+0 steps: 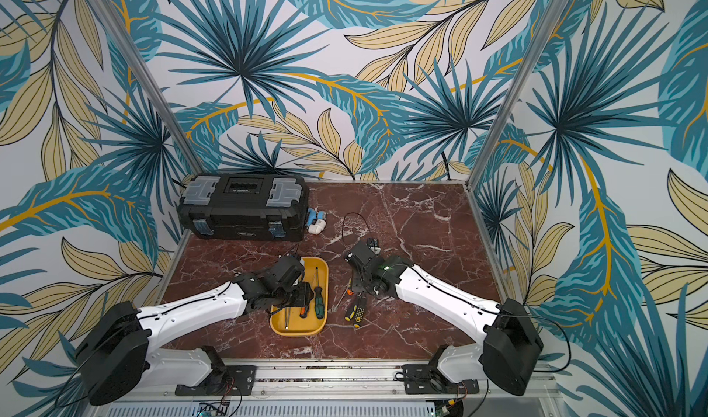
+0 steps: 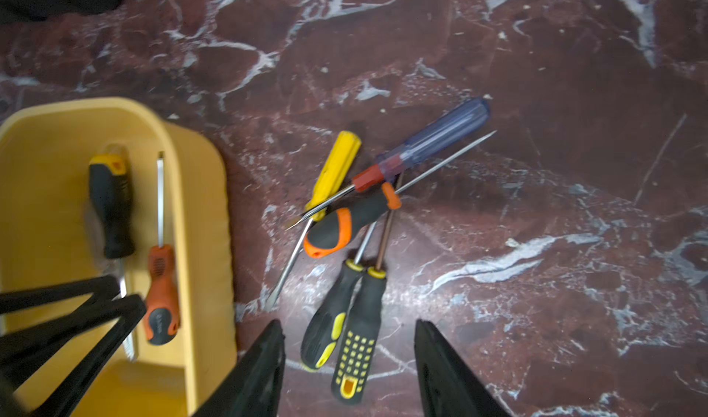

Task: Put the screwdriver on the desktop into the storage box
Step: Place the screwdriver in the storage box, then pick up the screwdriver from the center of the board.

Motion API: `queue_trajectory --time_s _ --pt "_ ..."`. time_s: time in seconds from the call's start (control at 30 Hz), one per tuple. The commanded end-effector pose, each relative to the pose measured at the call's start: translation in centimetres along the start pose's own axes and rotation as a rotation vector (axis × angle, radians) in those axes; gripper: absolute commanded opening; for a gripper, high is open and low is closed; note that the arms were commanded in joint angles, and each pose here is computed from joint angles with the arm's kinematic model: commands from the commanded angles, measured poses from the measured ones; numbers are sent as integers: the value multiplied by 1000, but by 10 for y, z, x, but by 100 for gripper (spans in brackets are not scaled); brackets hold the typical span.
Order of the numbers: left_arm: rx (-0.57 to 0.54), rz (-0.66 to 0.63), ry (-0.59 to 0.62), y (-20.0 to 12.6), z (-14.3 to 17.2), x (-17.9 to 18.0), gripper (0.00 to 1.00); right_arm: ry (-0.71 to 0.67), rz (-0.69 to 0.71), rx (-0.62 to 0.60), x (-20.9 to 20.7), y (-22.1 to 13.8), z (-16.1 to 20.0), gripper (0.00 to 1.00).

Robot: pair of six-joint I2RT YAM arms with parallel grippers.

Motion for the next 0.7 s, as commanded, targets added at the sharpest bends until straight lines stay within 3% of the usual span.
queue_trajectory --time_s 0.0,0.23,0.43,0.67 --pt "-50 23 9 -10 -7 -4 50 53 53 34 -11 11 -8 59" --pt "-128 85 29 -44 -18 -16 50 136 68 114 -18 49 -20 51" --pt "-187 133 30 -67 -22 -19 50 172 56 100 -17 73 -27 37" --pt "-190 170 32 -73 -22 -23 49 194 33 96 -11 81 -30 36"
Point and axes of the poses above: each gripper's point midway between its finger pads, its own y axis out along the fingers, its own x axis along the line the jaws close on, z = x × y, the point moved 7 cm from there along -y, back along the fingers, and after that the axes turned 1 degree about y, right-handed, at the moved point
